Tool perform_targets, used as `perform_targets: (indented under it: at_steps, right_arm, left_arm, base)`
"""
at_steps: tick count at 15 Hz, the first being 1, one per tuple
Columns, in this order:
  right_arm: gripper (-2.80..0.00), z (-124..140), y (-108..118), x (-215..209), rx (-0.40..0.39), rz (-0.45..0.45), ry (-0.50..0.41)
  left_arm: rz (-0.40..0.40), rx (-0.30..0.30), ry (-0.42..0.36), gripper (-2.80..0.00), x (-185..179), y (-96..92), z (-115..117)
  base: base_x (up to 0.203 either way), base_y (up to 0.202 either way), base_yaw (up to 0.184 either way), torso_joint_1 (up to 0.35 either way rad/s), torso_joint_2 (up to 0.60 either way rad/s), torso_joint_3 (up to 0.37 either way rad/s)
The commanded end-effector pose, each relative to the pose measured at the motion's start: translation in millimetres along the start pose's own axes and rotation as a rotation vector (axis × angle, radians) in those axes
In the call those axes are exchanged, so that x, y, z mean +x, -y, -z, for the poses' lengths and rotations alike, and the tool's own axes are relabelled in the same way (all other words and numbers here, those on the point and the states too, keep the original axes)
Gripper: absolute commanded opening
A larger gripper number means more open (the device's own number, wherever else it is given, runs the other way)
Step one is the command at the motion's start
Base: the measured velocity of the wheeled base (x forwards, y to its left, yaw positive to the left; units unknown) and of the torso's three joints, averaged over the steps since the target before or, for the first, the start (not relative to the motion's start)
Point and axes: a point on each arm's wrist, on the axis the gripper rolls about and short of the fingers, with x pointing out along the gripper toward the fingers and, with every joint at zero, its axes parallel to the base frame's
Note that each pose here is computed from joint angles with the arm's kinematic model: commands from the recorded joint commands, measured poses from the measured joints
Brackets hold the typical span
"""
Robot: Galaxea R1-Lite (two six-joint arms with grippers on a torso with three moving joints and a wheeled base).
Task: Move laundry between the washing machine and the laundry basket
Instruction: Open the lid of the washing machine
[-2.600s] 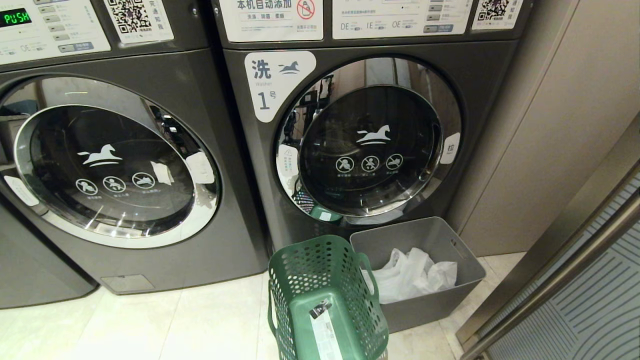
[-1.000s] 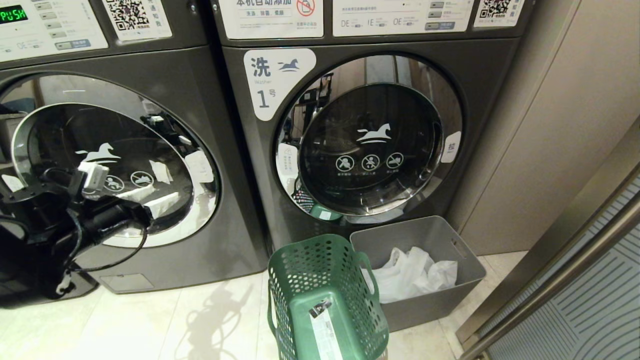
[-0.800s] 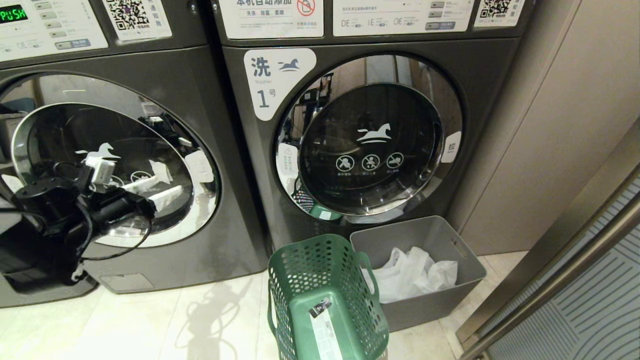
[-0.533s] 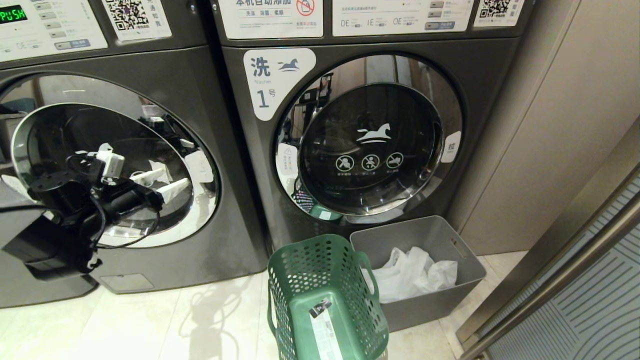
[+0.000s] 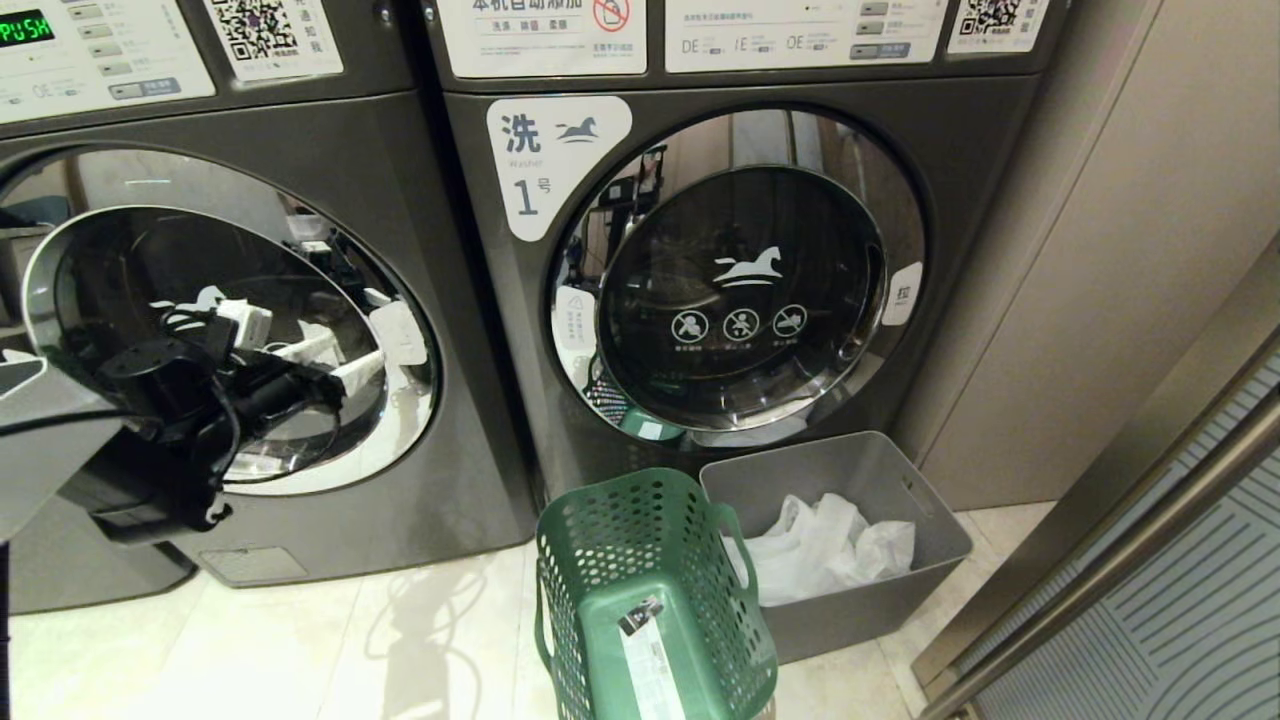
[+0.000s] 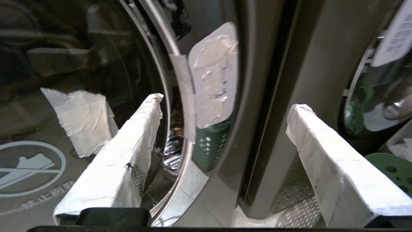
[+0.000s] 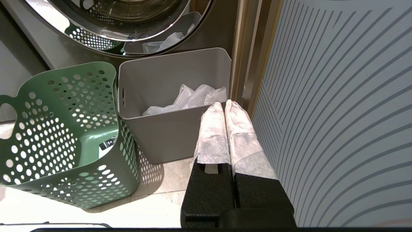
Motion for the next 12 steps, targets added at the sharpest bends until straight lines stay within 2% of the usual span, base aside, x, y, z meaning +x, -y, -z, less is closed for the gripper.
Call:
perform_targets:
  at_steps: [1,5,8,12]
  right_arm:
    - [-2.80,0,0,0,0.000,0.000,0.000]
    - [-2.80,0,0,0,0.000,0.000,0.000]
    - [-2.80,0,0,0,0.000,0.000,0.000]
    - [-2.80,0,0,0,0.000,0.000,0.000]
  left_arm:
    - [0.004,-0.002,0.001,0.00,10,0.4,2]
    - [0.022,-0.011,-0.003,0.00,27,6.6,6]
    - [0.003,-0.001,0.019,0.00,40,6.9,6]
    - [0.006,-0.018,-0.001,0.00,47,14.5,11]
  base:
    - [0.000,0.000,0.000,0.000,0.00,0.000]
    - [0.000,0.000,0.000,0.000,0.00,0.000]
    - [0.000,0.000,0.000,0.000,0.00,0.000]
    - [0.000,0.000,0.000,0.000,0.00,0.000]
